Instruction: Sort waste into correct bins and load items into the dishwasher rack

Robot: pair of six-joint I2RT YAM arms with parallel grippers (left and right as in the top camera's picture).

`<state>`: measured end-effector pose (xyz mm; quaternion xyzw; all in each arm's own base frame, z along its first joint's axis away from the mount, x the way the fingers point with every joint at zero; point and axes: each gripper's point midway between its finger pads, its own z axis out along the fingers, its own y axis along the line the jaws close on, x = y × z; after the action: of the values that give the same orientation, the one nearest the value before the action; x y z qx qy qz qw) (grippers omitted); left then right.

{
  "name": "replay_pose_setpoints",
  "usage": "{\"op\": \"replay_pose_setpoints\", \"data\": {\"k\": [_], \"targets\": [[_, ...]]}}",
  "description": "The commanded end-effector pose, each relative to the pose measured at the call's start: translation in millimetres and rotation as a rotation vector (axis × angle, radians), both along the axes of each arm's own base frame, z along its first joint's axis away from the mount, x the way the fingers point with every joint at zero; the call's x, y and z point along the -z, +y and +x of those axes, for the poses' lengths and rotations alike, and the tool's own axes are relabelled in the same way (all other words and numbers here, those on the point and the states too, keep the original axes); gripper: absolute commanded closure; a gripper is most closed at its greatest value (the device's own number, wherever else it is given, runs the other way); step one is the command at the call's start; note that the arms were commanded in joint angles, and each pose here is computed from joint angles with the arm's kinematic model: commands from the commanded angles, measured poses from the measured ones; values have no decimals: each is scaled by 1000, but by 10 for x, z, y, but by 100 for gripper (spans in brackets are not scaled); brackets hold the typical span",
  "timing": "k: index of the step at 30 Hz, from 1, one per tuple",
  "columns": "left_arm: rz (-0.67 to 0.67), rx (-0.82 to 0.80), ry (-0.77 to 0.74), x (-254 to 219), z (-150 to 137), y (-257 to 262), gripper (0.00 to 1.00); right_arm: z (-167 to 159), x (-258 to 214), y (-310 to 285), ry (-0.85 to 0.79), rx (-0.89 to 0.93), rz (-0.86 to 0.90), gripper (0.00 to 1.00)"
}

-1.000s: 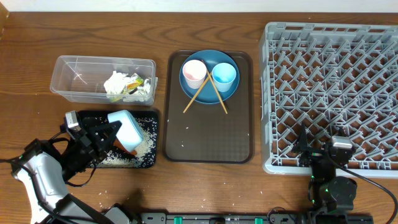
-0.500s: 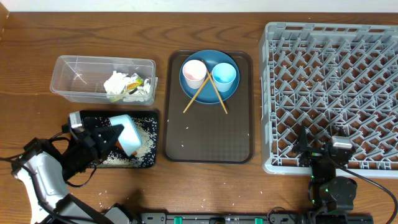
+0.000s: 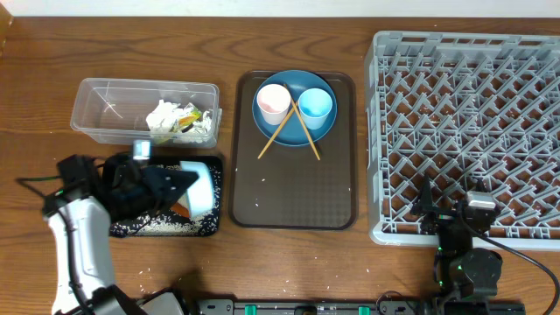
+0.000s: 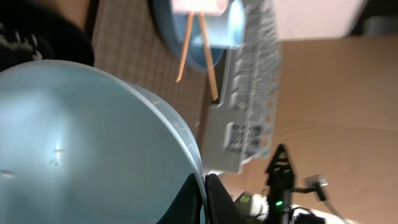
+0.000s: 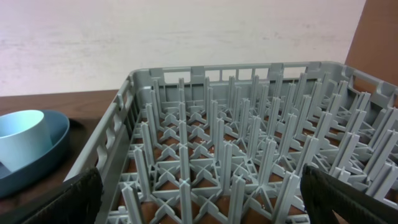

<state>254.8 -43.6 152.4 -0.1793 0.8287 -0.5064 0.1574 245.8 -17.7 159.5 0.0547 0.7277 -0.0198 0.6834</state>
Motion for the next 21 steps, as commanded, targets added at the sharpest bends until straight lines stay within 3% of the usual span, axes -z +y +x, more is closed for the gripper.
{"op": "replay_pose_setpoints", "data": {"k": [1, 7, 14, 21], "targets": [[76, -13, 132, 90, 6, -110, 94, 1, 14, 24, 2, -7, 13, 1], [200, 40, 180, 185, 18, -443, 94, 1, 14, 24, 2, -7, 13, 1], [562, -33, 216, 444, -4, -491, 94, 1, 14, 24, 2, -7, 13, 1], [887, -195, 121, 405, 33, -321, 94, 1, 14, 24, 2, -7, 13, 1]]}}
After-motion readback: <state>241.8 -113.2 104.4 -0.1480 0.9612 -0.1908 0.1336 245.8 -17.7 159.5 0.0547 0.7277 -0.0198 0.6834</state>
